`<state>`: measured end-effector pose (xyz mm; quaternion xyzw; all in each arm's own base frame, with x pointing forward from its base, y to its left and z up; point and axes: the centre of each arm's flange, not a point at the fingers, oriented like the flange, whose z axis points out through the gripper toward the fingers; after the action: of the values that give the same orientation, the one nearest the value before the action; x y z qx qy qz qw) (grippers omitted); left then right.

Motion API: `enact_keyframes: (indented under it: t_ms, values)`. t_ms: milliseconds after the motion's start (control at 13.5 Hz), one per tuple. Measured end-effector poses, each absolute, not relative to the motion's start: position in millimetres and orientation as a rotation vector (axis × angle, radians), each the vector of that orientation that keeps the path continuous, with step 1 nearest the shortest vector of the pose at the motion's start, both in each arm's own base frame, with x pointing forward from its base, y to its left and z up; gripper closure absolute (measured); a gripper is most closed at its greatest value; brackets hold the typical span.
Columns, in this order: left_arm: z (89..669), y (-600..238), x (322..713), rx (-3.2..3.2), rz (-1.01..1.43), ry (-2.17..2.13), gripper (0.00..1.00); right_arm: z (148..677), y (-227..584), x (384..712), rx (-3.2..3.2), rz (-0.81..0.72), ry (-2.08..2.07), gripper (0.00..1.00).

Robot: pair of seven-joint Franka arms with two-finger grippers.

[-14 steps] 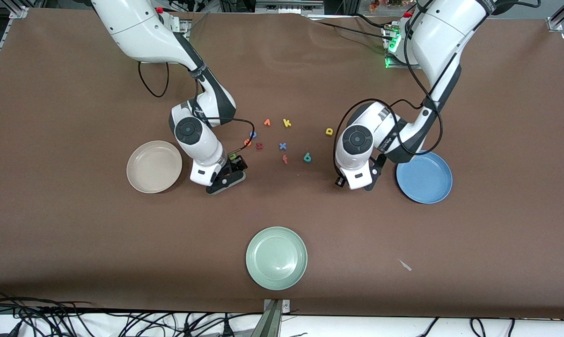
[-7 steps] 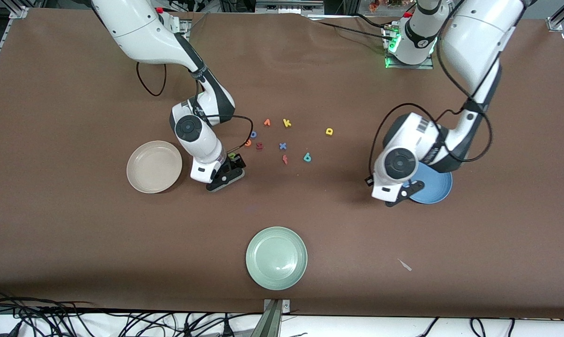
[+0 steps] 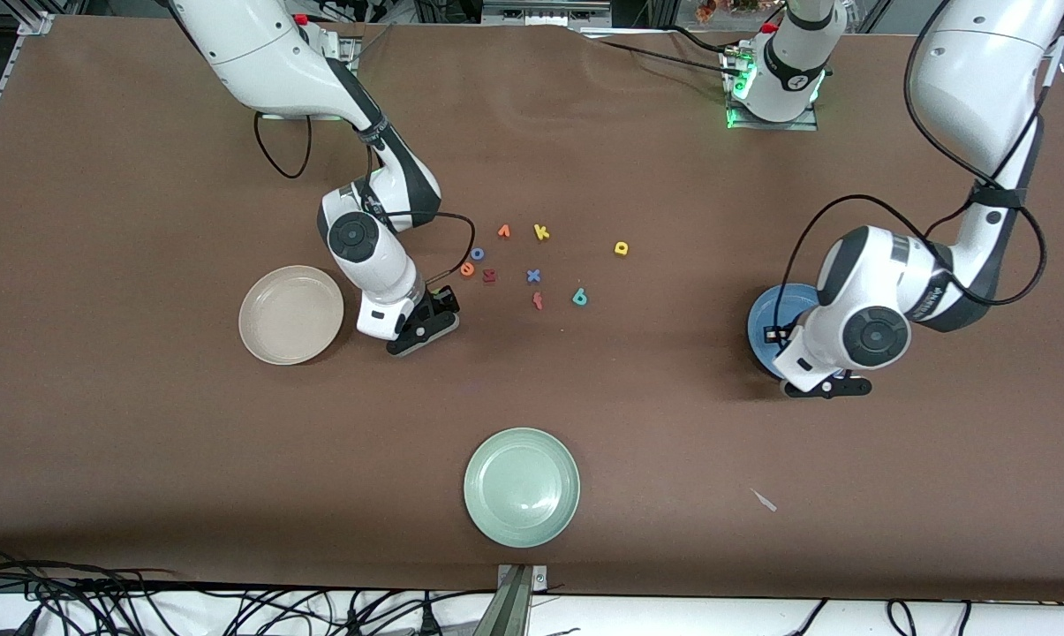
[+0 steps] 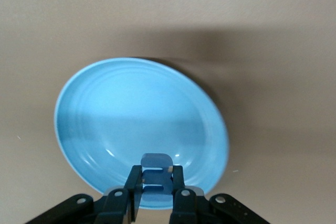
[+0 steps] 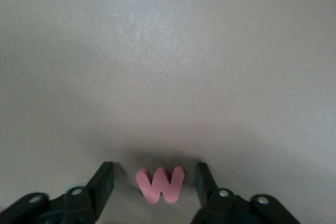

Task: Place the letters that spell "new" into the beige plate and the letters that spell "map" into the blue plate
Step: 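Drop the m on the blue plate while the right gripper carries the w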

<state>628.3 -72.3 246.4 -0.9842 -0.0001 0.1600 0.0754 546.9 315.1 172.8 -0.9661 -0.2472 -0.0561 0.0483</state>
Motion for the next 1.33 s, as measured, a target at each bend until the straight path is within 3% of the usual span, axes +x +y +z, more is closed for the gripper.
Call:
enact_keyframes:
  t_ms: [296,444,666,814,888,1109,1331]
  values:
    - [208,-55,612,-3.015,0.409,0.072,0.73,173,313,543,-2.946,-0.168,-0.758,0.34]
    - [203,-54,603,-3.016,0.413,0.084,0.58,173,312,543,-2.947,-0.169,-0.758,0.37]
    - [233,-58,606,-3.008,0.369,0.093,0.26,173,311,543,-2.948,-0.17,-0.76,0.44]
    - [261,-78,603,-3.047,0.363,0.078,0.06,174,312,543,-2.947,-0.172,-0.761,0.6]
    - [271,-90,599,-3.088,0.371,0.057,0.0,174,312,543,-2.946,-0.171,-0.762,0.6]
    - [280,-131,567,-3.172,0.296,0.038,0.0,176,312,543,-2.945,-0.177,-0.762,0.6]
    - [267,-192,511,-3.202,0.18,0.048,0.0,196,308,547,-2.945,-0.167,-0.8,0.6]
